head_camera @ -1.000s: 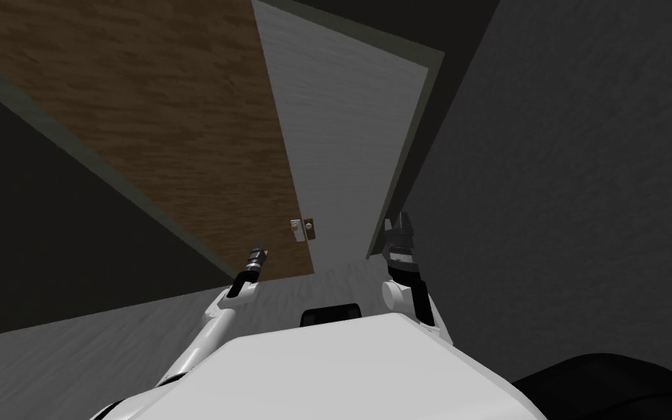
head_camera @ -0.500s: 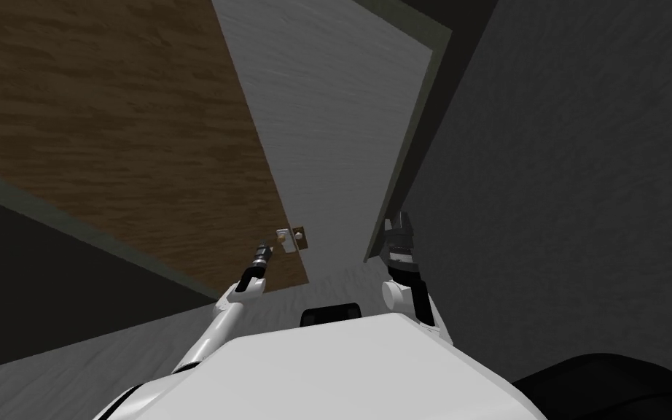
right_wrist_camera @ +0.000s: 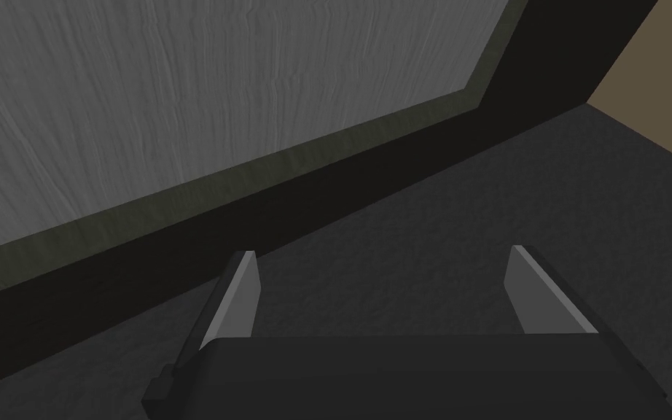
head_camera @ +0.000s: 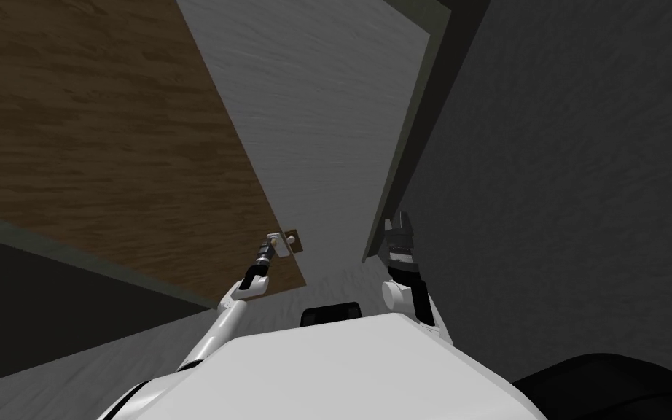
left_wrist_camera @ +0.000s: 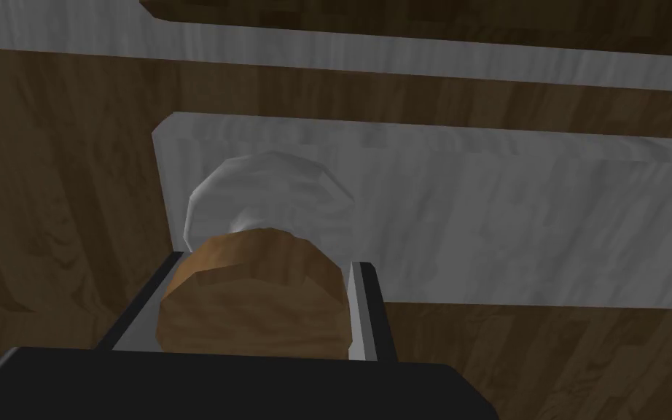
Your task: Pull the door open
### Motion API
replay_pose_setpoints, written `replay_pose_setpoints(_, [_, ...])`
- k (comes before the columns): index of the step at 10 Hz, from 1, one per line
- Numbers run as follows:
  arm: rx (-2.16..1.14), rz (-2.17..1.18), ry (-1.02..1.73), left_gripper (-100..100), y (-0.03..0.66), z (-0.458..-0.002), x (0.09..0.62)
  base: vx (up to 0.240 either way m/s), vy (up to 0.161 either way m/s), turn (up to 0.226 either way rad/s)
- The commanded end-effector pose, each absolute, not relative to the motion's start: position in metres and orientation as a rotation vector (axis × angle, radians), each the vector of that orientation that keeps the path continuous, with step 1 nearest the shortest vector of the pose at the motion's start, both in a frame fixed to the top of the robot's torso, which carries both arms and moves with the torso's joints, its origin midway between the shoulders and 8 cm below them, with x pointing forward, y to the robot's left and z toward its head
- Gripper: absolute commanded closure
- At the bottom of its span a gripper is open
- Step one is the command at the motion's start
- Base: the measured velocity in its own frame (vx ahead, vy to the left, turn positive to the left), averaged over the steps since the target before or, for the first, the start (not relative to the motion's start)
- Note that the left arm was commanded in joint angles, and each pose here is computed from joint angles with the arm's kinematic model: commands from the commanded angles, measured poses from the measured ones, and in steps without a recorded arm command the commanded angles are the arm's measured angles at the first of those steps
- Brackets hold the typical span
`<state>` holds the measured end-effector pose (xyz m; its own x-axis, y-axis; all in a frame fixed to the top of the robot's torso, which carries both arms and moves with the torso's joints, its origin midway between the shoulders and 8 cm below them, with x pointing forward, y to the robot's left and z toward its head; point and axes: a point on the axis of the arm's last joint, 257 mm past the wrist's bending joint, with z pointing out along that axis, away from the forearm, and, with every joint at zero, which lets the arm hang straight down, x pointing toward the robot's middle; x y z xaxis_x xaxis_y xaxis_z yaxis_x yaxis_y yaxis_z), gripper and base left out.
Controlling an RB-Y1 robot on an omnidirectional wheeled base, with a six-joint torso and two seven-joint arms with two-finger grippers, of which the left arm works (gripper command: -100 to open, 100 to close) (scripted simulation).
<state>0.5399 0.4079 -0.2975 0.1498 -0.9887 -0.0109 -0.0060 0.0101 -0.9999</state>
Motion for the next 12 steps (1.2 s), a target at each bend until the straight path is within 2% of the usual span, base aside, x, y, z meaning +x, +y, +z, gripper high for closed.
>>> replay_pose_setpoints(1, [-1.275,-1.082,1.105,100,0.411,-0.298,0.539,-0.016,0.011,-0.011])
replay_pose_setpoints(3, [-1.275,-1.082,1.105,100,0.411,-0.298,0.539,-0.004,0.000,0.002])
replay_pose_setpoints(6, [-1.297,-1.034,1.112,100,0.435,-0.309,0.524,-0.177,0.107,0.109])
replay_pose_setpoints(7, [-1.284,-1.064,1.115,-100,0.421,-0.305,0.529,-0.202,0.023,-0.030])
replay_pose_setpoints(12, [-1.254,-1.136,1.137,-100,0.387,-0.296,0.538,-0.191,-0.081,-0.062])
